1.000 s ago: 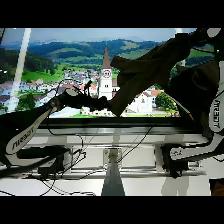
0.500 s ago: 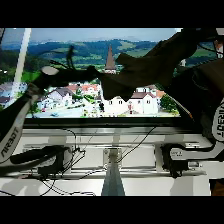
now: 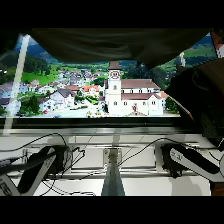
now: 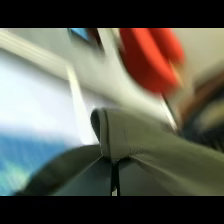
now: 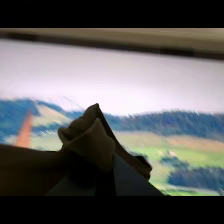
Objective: Fold the clothes and pants, and hang the long-sleeved shirts on hangers.
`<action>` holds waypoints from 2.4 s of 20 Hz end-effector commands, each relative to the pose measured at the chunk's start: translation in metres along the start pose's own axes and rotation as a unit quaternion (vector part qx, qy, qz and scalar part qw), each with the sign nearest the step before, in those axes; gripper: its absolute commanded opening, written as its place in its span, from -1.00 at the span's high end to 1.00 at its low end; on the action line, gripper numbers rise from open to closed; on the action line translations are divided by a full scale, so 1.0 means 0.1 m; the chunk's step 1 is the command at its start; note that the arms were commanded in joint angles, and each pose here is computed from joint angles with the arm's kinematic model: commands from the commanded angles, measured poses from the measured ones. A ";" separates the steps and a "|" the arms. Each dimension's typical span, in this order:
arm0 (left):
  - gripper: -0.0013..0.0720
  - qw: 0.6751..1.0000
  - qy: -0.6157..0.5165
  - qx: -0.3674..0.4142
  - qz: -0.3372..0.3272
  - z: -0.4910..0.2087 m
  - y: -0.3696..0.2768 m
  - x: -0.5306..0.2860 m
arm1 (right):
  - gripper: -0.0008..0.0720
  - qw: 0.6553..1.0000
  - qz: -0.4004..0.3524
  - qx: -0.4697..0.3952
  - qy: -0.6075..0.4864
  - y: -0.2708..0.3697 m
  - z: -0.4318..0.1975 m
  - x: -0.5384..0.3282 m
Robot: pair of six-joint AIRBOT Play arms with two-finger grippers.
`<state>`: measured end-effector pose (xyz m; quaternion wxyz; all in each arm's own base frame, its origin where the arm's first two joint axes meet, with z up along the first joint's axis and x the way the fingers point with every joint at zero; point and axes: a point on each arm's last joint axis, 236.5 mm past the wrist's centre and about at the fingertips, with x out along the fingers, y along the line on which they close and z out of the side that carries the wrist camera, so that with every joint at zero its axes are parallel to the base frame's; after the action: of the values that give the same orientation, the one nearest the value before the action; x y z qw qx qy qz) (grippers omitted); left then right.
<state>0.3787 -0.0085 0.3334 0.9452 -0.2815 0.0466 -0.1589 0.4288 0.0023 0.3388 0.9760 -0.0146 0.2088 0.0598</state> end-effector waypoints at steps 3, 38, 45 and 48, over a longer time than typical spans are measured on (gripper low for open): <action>0.92 0.952 -0.260 0.133 0.089 1.16 -0.53 -1.25 | 0.92 0.984 0.099 0.013 -0.147 0.74 0.58 -1.43; -0.96 0.935 0.248 0.147 0.206 -2.27 1.79 1.35 | -0.53 0.960 0.016 0.151 0.236 -0.18 -2.49 1.96; -0.31 0.855 0.426 0.056 0.290 -2.50 2.42 0.20 | -0.46 0.845 0.097 0.203 0.484 -0.23 -3.60 1.16; -0.31 0.826 0.471 0.016 0.309 -2.58 2.56 -0.19 | -0.46 0.833 0.115 0.202 0.502 -0.04 -3.76 1.29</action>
<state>0.4281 0.0517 -0.0056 0.8604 -0.1094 0.4973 0.0220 0.4145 -0.0231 -0.0410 0.7490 0.1725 0.6345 0.0816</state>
